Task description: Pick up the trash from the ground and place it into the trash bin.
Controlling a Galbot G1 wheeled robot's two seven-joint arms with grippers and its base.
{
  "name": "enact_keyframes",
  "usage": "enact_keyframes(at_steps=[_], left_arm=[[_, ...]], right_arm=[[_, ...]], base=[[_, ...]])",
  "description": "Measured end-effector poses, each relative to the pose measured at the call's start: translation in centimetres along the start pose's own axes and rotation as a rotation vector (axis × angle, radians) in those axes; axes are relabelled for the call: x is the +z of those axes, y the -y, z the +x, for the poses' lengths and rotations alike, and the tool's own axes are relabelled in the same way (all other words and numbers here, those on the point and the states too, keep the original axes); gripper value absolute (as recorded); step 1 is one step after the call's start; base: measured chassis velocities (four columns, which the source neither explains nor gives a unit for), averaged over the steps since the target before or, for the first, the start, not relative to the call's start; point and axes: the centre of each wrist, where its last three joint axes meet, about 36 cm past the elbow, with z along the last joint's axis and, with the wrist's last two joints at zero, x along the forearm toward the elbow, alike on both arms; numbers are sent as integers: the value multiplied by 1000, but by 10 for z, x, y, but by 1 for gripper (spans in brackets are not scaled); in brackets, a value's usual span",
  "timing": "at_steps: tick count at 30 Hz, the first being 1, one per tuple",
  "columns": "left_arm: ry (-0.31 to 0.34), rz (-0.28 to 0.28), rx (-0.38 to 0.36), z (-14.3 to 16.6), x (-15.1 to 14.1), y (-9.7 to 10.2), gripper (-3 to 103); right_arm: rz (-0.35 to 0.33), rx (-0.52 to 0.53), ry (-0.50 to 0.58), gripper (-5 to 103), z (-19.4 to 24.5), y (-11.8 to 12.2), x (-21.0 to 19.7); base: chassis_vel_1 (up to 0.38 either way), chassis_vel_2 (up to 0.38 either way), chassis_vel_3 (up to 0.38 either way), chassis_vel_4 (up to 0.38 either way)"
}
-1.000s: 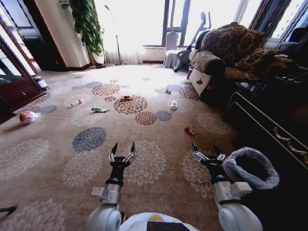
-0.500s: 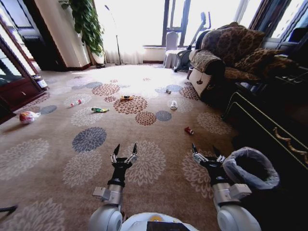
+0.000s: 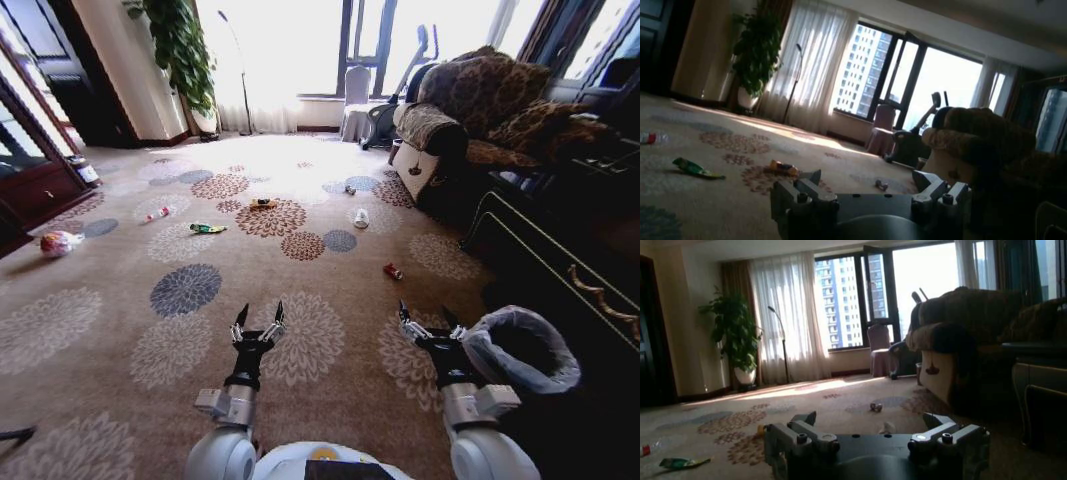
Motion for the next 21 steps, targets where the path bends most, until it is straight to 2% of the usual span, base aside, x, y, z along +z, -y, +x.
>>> enact_keyframes(at_steps=[21], left_arm=[[-18, 25, -7, -2, 6, -4, 93]], right_arm=[[11, 6, -3, 100, 4, 1, 1]], base=[[-122, -110, 114, 117]])
